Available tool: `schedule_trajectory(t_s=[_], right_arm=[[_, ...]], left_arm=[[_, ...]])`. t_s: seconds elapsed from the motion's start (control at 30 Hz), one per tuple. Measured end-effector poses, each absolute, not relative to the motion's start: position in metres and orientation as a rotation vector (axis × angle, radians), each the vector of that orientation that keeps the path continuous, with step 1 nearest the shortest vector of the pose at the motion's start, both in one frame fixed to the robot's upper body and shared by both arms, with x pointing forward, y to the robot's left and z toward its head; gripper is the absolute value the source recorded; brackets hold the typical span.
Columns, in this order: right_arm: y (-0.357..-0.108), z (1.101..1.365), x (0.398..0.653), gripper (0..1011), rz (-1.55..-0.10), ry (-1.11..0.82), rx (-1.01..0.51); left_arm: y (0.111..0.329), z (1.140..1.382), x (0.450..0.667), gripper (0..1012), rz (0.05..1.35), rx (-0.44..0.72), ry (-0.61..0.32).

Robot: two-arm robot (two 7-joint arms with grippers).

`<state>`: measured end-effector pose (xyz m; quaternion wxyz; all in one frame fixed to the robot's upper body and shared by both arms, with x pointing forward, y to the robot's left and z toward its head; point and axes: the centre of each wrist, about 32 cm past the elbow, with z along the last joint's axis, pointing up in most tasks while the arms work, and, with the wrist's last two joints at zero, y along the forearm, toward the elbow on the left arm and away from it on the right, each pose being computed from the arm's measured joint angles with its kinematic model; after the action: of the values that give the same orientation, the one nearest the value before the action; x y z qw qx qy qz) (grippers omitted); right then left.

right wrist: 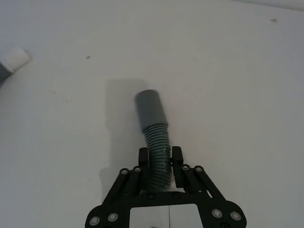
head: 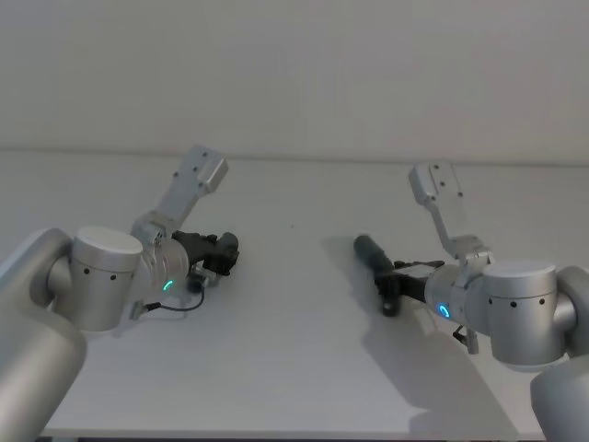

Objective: Use both hands to pick up one end of the pipe from the table, align the ends, and insert them.

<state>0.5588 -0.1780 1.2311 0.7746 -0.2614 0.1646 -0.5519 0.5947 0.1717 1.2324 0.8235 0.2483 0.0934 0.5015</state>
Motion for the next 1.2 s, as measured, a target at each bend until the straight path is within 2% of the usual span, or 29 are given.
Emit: schedule_trajectory(t_s=[0.13,0.8,1.03,1.2], right_arm=[[-0.178,1.231,0.559,268,-1.195,0.357,-0.566],[-0.178,1.231,0.559,268,-1.196,0.357,-0.566],[-0.181,1.23,0.556,268,-1.198,0.332,-0.545],[-0.186,1.23,0.552,268,-1.199,0.291,-0.508]], left_arm=[[0.172,1.232,0.595,346,1.066,0.528,0.199],[0.171,1.232,0.595,346,1.066,0.529,0.197],[0.165,1.234,0.595,346,1.058,0.529,0.158],[0.157,1.241,0.595,346,1.042,0.515,0.098]])
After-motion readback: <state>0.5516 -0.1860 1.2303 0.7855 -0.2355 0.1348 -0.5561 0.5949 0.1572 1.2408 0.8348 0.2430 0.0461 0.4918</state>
